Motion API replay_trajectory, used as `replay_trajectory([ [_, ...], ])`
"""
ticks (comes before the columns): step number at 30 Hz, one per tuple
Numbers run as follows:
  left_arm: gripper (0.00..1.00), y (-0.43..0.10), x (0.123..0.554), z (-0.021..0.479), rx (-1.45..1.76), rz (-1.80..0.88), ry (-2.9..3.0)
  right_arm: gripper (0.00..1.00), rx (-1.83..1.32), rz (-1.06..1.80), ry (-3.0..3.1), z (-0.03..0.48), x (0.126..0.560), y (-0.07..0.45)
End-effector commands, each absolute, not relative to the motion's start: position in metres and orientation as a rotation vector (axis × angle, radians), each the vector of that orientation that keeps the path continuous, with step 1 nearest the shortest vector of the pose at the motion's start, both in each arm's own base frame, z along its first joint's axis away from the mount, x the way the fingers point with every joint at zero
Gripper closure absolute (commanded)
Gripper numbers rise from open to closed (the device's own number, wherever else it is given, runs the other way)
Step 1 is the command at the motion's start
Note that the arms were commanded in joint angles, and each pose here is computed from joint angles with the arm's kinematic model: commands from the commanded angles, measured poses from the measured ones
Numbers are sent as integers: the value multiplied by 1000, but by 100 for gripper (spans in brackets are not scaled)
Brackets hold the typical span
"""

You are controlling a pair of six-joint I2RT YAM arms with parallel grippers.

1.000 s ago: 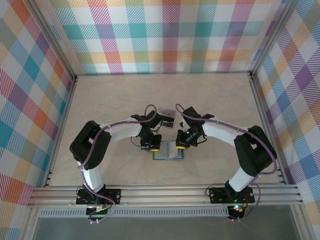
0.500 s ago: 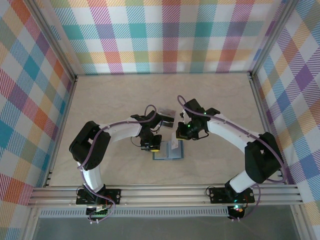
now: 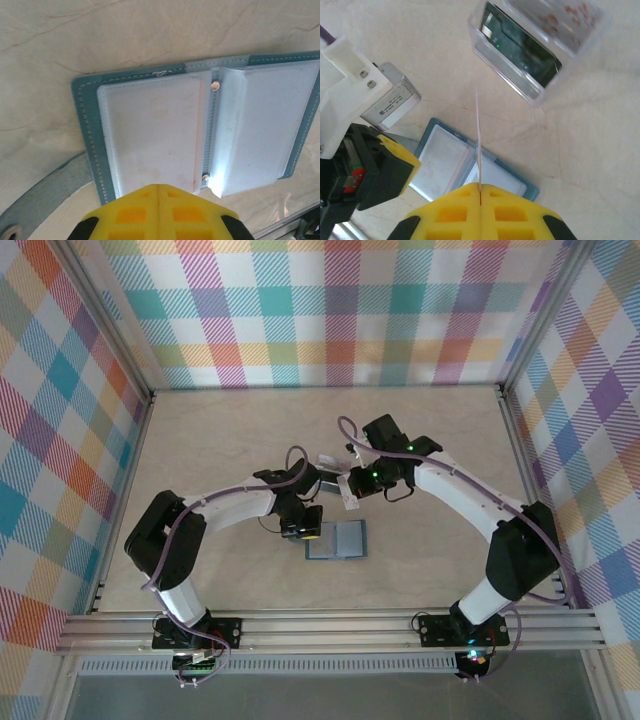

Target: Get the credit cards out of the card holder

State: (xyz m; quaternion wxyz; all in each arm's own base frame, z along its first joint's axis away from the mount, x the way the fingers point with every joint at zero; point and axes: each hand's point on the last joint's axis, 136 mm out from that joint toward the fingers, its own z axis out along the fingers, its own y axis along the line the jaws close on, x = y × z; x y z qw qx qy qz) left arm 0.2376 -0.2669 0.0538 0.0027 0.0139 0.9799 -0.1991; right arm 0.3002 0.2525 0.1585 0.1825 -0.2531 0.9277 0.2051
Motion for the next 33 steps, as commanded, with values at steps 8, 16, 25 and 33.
replay_trajectory([
  [8, 100, -223, 230, 60, -85, -521, 3065, 100, -1385, 243, 2326, 165, 347, 258],
  [16, 100, -199, 220, 66, -110, -444, 3049, 100, -1620, 90, 2278, 144, 386, 266],
  [25, 100, -191, 213, 66, -141, -447, 3046, 100, -1679, 26, 2243, 145, 413, 270],
  [33, 100, -192, 212, 62, -143, -466, 3055, 100, -1722, 60, 2195, 152, 415, 277],
])
